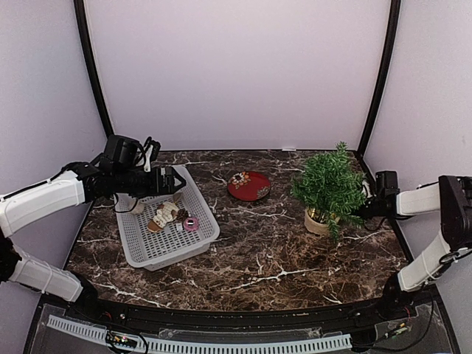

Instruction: Decorate the small christmas tree

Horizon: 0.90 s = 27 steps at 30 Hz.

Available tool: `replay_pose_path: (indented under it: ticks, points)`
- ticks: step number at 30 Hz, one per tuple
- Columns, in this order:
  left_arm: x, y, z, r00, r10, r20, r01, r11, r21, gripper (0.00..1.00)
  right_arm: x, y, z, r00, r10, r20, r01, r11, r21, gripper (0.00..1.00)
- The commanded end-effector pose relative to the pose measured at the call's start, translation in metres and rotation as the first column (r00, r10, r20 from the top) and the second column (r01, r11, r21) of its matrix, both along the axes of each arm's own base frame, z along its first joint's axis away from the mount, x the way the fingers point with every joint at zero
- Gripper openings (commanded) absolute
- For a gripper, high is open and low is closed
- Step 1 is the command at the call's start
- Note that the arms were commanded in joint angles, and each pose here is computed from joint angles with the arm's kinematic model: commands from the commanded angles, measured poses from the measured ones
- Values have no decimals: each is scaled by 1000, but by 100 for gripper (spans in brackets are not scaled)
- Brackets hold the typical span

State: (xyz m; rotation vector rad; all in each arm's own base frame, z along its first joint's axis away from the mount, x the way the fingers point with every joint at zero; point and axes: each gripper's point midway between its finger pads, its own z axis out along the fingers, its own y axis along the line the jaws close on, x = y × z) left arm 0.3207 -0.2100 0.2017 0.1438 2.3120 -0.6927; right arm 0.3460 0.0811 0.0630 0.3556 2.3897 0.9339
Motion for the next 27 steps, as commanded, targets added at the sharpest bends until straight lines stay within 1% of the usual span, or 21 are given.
replay_pose_path:
  ticks: [1,5,6,11,14,18,20,22,23,25,26,27]
  points:
    - [3,-1,17,999,-4,44,4,1000,-2,99,6,25,4,996,81,30,-81,997,-6,57]
    - [2,7,11,1000,25,10,-25,999,41,99,-6,50,3,992,128,19,-128,992,7,53]
    - [5,9,12,999,42,10,-43,998,56,99,-11,58,1,990,142,13,-142,990,11,52]
    - [5,26,-7,992,107,-69,-96,984,149,99,-28,90,-6,983,184,1,-183,982,49,52]
    - [7,39,-18,982,145,-124,-128,982,140,98,-34,107,-6,976,217,3,-217,974,63,52]
    - [8,66,-33,957,223,-186,-203,971,124,93,-46,131,-5,962,272,2,-271,959,83,52]
    - [10,78,-36,946,265,-188,-238,959,156,91,-51,138,-3,957,290,5,-289,953,88,53]
    - [14,91,-36,935,311,-170,-273,938,216,90,-53,141,1,955,297,11,-296,951,89,54]
    - [17,98,-38,927,338,-161,-294,924,246,89,-53,140,4,956,292,16,-292,953,83,54]
    - [24,101,-39,925,349,-152,-302,916,264,88,-50,134,10,961,277,26,-278,960,32,55]
    - [28,100,-41,929,336,-152,-286,917,277,86,-48,130,14,962,270,32,-270,963,2,56]
    - [30,94,-41,937,309,-160,-262,929,263,85,-46,125,18,965,261,38,-259,965,-32,57]
